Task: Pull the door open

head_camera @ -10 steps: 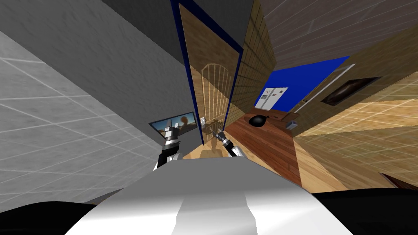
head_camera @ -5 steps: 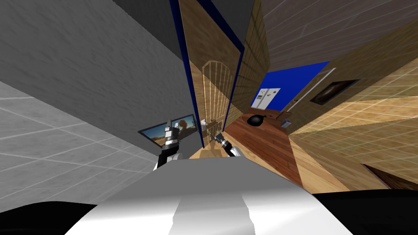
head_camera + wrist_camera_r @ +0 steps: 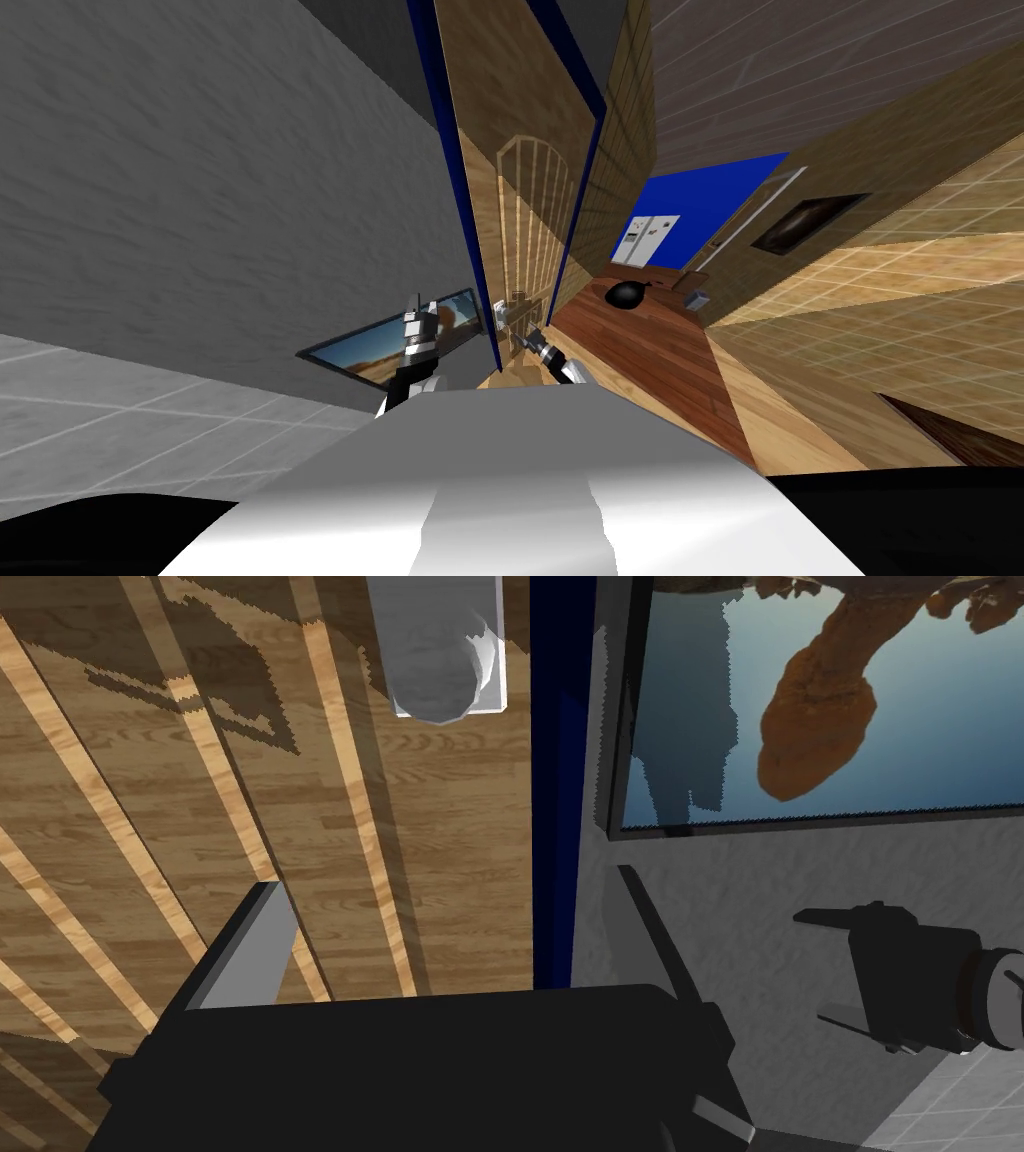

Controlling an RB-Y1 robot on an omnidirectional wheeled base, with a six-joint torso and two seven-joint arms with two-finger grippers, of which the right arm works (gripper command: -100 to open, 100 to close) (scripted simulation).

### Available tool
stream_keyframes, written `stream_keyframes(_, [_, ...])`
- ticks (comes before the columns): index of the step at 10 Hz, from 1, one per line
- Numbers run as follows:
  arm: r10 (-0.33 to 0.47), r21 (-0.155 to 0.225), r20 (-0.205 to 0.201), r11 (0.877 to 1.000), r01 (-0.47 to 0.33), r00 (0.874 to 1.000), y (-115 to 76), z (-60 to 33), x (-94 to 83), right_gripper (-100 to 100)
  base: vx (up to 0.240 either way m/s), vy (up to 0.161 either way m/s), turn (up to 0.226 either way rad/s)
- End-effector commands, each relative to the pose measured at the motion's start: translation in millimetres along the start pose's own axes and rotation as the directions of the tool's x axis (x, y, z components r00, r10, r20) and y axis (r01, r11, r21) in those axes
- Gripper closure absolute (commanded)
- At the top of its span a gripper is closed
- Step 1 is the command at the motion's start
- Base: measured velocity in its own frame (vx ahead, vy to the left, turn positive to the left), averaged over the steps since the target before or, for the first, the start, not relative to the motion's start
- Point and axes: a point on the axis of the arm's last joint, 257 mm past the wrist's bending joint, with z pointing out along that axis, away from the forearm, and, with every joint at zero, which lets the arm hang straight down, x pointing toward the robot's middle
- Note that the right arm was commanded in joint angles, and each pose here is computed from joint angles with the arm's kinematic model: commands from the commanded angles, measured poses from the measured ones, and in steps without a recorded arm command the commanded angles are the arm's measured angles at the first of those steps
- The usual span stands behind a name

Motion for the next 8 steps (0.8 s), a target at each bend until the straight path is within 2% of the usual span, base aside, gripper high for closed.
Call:
stream_keyframes(1, [-0.016,-0.009,-0.014,1.000,0.016,1.000,2.0,-0.1,6.0,-100,0.194,0.094,-0.056])
stream_keyframes(3, [-0.016,-0.009,-0.015,1.000,0.016,1.000,2.2,0.1,6.5,-100,0.134,0.052,-0.025])
stream_keyframes(8, [-0.020,0.023,-0.020,1.000,0.021,1.000,-14.4,-3.8,8.5,-100,-0.154,-0.060,0.072])
